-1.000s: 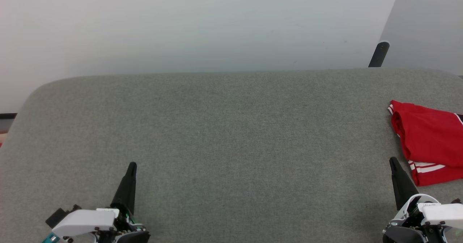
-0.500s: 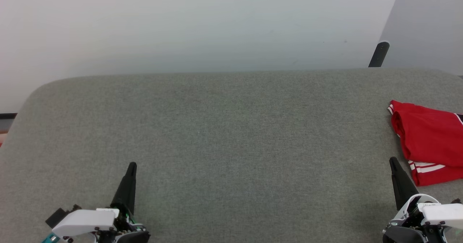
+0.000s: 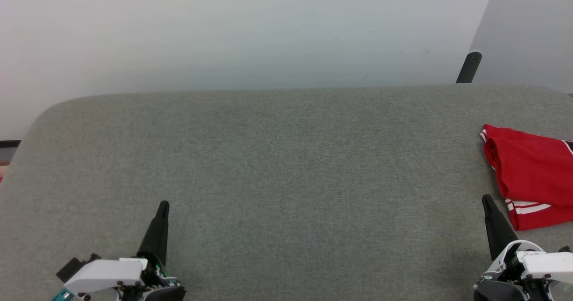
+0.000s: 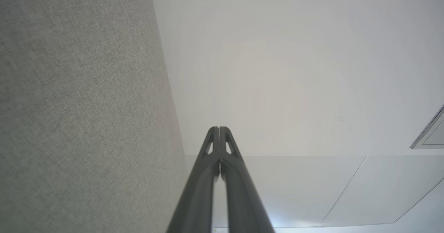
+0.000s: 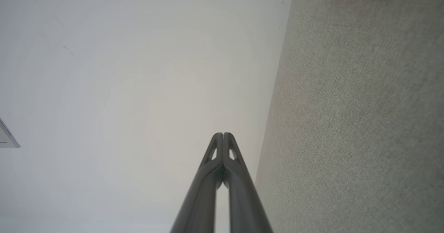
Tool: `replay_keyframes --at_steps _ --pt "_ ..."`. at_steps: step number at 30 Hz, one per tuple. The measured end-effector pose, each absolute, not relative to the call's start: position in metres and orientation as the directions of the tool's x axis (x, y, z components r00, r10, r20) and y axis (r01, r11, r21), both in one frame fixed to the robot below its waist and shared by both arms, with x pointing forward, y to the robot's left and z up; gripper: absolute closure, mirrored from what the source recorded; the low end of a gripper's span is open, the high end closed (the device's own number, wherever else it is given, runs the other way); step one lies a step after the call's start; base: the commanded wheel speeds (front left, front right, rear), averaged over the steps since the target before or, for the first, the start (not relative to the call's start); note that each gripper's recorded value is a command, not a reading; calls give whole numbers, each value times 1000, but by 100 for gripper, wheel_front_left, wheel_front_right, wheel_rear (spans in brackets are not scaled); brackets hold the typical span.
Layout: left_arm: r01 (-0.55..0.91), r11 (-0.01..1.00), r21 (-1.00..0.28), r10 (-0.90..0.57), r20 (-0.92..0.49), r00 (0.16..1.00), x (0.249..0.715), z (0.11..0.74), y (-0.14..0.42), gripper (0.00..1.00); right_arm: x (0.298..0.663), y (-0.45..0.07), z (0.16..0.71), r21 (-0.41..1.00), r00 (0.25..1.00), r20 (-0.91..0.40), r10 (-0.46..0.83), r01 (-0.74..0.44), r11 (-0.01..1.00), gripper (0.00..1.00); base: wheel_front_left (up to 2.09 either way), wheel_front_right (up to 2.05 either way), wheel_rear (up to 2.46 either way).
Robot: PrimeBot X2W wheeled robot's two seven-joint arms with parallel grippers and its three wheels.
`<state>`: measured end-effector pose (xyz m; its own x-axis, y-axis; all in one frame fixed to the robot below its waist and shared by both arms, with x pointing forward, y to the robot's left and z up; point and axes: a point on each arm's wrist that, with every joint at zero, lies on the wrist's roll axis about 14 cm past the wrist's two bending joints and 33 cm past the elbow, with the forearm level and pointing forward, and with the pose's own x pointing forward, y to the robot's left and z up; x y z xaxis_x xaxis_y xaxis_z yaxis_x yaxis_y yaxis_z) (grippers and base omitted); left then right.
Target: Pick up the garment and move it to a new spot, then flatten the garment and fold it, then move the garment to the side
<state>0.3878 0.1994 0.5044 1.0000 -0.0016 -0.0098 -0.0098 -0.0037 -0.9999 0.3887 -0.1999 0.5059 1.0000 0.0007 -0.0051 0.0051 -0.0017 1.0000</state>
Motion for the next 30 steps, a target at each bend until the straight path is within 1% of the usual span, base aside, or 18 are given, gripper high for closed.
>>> replay_keyframes --at_steps 30 --pt "-10 -4 -1000 -2 -10 1000 388 504 199 100 389 -200 506 1000 1000 -5 1 5 -2 100 0 0 0"
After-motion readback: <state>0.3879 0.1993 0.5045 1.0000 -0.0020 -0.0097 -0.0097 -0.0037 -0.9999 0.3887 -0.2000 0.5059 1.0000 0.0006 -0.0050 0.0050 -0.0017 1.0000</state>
